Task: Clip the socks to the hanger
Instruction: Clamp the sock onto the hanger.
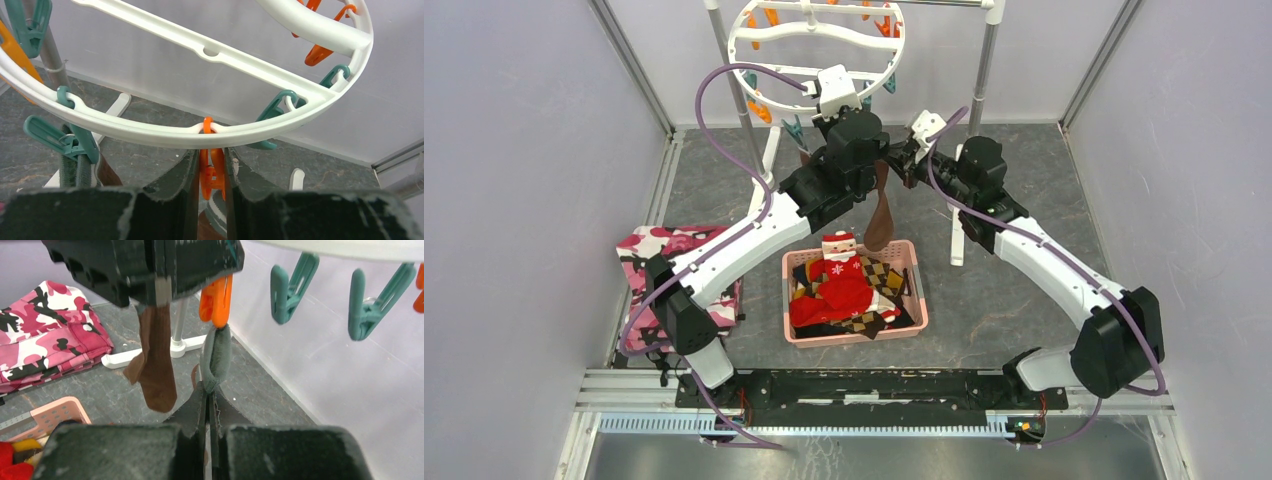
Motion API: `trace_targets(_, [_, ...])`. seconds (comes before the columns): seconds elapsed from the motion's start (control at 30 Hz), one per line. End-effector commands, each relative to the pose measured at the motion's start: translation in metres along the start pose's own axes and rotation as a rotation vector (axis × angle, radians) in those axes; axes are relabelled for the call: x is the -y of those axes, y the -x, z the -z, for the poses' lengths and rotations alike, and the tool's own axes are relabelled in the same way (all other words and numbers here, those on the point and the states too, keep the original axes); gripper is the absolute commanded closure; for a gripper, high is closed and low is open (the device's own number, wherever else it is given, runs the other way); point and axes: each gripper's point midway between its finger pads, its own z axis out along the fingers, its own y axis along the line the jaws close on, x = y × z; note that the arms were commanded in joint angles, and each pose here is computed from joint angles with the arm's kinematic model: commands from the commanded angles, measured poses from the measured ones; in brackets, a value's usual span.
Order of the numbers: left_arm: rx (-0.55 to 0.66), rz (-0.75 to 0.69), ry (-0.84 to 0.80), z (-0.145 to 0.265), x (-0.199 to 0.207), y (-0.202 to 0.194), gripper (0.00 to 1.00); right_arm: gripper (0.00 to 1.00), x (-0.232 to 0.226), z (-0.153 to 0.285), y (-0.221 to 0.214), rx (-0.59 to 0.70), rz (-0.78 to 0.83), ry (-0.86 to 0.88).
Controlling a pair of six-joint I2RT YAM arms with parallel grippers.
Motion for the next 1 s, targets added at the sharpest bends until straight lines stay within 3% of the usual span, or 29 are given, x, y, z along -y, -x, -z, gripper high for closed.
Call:
trace_targets(0.0, [0.037, 0.083, 0.001, 0.005, -0.006, 0.027, 0.81, 1.00, 0.007, -0.009, 0.037, 0.083, 0.036, -0.022])
trace_targets(0.97, [0.004, 0.091, -0.028, 0.007, -0.003, 0.018, 0.80, 1.00, 0.004, -0.019, 0.065, 0.102, 0.164, -0.059])
